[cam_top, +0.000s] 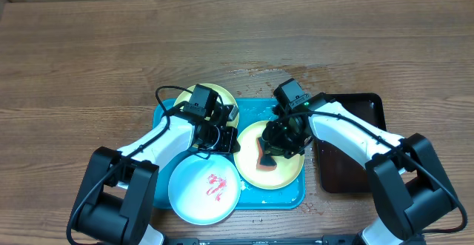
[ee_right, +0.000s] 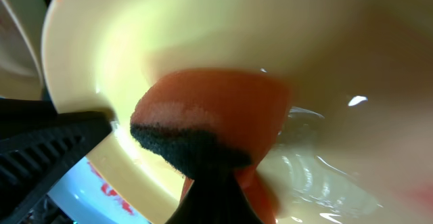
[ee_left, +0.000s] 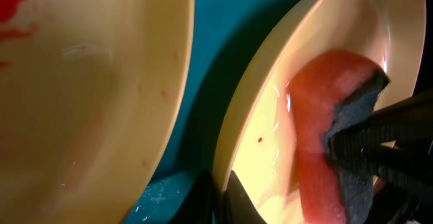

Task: Clean dirty plates on tray and stack at the side
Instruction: 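Scrub the red sauce on the plate with the sponge in circles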

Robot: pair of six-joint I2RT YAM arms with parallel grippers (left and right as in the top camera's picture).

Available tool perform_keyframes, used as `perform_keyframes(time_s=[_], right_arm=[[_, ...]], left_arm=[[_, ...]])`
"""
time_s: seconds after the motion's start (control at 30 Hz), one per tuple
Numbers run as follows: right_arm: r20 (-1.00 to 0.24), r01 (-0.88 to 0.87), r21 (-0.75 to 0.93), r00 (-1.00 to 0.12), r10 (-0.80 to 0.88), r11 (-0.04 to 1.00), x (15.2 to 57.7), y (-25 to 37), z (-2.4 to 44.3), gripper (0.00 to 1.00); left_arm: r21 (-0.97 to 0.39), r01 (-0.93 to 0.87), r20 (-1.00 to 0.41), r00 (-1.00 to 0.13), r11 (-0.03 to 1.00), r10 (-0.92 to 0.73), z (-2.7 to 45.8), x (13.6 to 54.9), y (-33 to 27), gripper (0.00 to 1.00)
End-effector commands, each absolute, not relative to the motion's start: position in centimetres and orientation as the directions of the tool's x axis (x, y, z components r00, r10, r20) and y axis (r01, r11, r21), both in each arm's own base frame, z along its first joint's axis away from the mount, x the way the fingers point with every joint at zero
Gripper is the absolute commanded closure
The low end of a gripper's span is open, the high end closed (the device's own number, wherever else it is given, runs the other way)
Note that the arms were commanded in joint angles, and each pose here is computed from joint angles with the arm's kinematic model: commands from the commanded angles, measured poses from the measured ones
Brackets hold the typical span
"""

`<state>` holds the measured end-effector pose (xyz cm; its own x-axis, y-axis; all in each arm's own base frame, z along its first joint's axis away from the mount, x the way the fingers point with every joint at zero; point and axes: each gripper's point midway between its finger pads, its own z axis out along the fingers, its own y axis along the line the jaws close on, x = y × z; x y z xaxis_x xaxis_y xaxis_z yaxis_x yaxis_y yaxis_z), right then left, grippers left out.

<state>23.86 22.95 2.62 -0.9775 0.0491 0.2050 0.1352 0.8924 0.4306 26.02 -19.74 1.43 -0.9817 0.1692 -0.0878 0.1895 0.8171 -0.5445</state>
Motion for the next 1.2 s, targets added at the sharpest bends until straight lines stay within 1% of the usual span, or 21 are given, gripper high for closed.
perform_keyframes(time_s=[0.0, 0.07, 0.1, 0.17, 0.3, 0.33, 0.43, 0.63, 0.7, 0.8, 0.97, 1.07, 1.1, 1.17], right_arm=[[0.249, 0.153, 0.464, -0.968, 0.037, 0.873, 22.6, 25.0, 2.7, 0.96], [0.234, 0.156, 0.454, -0.971, 0.051, 0.877, 22.7, 25.5, 2.5, 0.96], [0.22, 0.168, 0.42, -0.972, 0.08, 0.892, 22.9, 25.1, 2.2, 0.96], [0.194, 0.209, 0.311, -0.969, 0.154, 0.927, 23.1, 23.3, 1.3, 0.96], [0.175, 0.244, 0.125, -0.959, 0.221, 0.962, 22.5, 19.2, 0.5, 0.96], [0.164, 0.256, 0.051, -0.956, 0.245, 0.965, 22.4, 17.4, 0.3, 0.96], [0.14, 0.271, -0.026, -0.952, 0.272, 0.962, 22.6, 15.3, 0.3, 0.96], [0.068, 0.312, -0.109, -0.945, 0.321, 0.944, 23.7, 12.9, 0.3, 0.96], [0.045, 0.322, -0.097, -0.944, 0.327, 0.942, 24.4, 12.9, 0.2, 0.96], [0.011, 0.305, -0.026, -0.952, 0.305, 0.952, 25.8, 14.1, 0.1, 0.96], [0.014, 0.182, 0.205, -0.983, 0.184, 0.962, 27.5, 18.5, 0.5, 0.96], [0.026, 0.104, 0.285, -0.995, 0.101, 0.953, 27.3, 20.1, 0.9, 0.96], [0.023, 0.054, 0.306, -0.999, 0.049, 0.95, 27.1, 20.5, 1.0, 0.96], [0.013, -0.026, 0.316, -0.999, -0.031, 0.948, 26.7, 20.9, 1.0, 0.96]], left_arm=[[-0.622, 0.201, -0.074, -0.977, 0.757, 0.199, 2.1, 25.2, -21.2, 0.96], [-0.622, 0.197, -0.072, -0.978, 0.758, 0.196, 2.1, 25.2, -21.2, 0.96], [-0.622, 0.193, -0.069, -0.979, 0.759, 0.192, 2.1, 25.2, -21.2, 0.96], [-0.619, 0.187, -0.066, -0.98, 0.763, 0.187, 2.0, 25.2, -21.2, 0.96], [-0.602, 0.174, -0.06, -0.983, 0.779, 0.174, 1.8, 25.3, -20.9, 0.96], [-0.601, 0.167, -0.056, -0.984, 0.782, 0.168, 1.8, 25.3, -20.8, 0.96], [-0.586, 0.148, -0.049, -0.988, 0.796, 0.148, 1.6, 25.5, -20.6, 0.95], [-0.581, 0.133, -0.038, -0.99, 0.803, 0.137, 1.5, 25.4, -20.5, 0.96], [-0.582, 0.133, -0.037, -0.99, 0.802, 0.137, 1.5, 25.4, -20.5, 0.96], [-0.582, 0.132, -0.035, -0.99, 0.803, 0.137, 1.5, 25.4, -20.5, 0.96], [-0.58, 0.126, -0.024, -0.99, 0.805, 0.137, 1.5, 25.2, -20.4, 0.96], [-0.579, 0.121, -0.018, -0.991, 0.806, 0.136, 1.4, 25.1, -20.3, 0.96], [-0.579, 0.12, -0.017, -0.991, 0.807, 0.135, 1.4, 25.0, -20.3, 0.96], [-0.579, 0.119, -0.015, -0.991, 0.806, 0.135, 1.4, 25.0, -20.3, 0.96]])
